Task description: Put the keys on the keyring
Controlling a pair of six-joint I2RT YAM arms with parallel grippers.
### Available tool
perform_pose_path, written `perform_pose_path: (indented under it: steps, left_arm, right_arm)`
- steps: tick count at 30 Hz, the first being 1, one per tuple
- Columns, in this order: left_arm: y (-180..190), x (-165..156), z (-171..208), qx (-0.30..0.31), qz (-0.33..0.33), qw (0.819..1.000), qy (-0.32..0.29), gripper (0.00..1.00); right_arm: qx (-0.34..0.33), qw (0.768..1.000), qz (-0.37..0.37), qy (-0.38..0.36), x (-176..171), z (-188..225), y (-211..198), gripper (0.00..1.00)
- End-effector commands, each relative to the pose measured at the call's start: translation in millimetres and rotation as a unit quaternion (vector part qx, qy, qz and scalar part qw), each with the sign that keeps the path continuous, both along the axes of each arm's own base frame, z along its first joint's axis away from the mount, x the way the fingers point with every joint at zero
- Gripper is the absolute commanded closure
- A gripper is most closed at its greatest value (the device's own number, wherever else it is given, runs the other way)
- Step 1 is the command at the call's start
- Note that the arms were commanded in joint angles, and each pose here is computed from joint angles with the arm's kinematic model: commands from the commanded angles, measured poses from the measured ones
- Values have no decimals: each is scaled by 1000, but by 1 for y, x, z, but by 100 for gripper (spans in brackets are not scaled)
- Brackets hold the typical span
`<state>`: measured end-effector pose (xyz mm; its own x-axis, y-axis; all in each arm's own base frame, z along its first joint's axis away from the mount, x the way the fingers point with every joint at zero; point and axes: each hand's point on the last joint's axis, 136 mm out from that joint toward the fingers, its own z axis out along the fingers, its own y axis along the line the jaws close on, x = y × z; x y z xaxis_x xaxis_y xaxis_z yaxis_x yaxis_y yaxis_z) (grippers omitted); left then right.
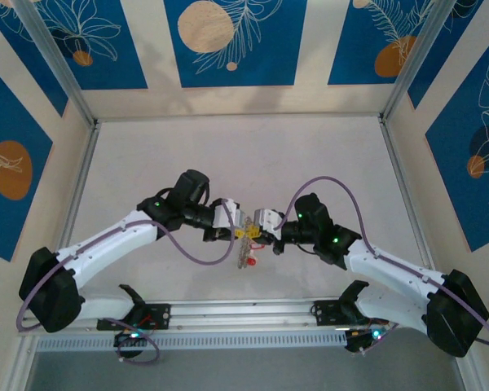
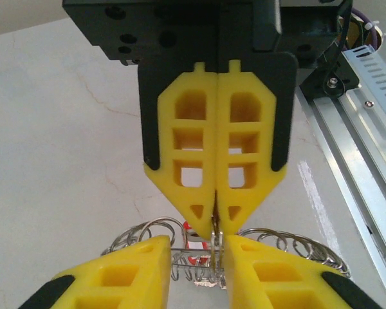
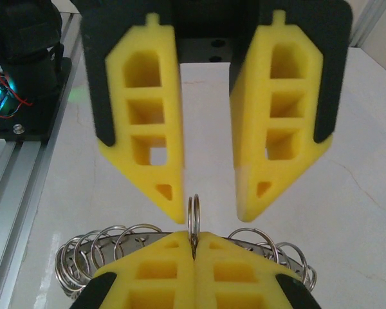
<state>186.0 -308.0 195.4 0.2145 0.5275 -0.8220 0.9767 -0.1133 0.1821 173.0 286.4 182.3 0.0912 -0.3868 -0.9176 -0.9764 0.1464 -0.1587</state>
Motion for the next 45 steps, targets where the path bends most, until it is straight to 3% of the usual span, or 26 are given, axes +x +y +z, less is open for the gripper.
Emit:
perform_pose_path:
  steps: [1,11,18,19,21,24,26,32,35,45]
  left_arm:
    - [-2,2,4,-2,0,1000,-6,75]
    - [3,14,-6,29,35,998,-39,86]
    - [1,13,-6,34,35,998,-39,86]
    - [1,12,-6,33,34,998,-38,87]
    - [0,10,-7,34,30,998,-33,100]
    - [0,10,-9,38,28,998,-32,100]
    - [-1,7,-5,29,21,999,-36,100]
    - [-2,-1,20,-33,10,998,-53,100]
    - [-1,-8,35,-63,0,996,-59,100]
    - [-2,-20,50,-105,-29,992,-57,100]
  right_arm:
    - [28,999,7,-38,4,29,10,100]
    - [33,998,3,-47,5,33,14,100]
    - [47,998,5,-49,3,35,14,100]
    - [49,997,5,-51,2,36,14,100]
    - [53,997,7,-53,1,36,14,100]
    - [61,996,10,-59,0,39,15,100]
    - [60,996,12,-62,-1,37,14,100]
    - [59,994,-2,-88,-3,29,2,78]
    - [54,995,-4,-81,-6,24,-4,71]
    - [73,995,2,-65,-8,29,-2,80]
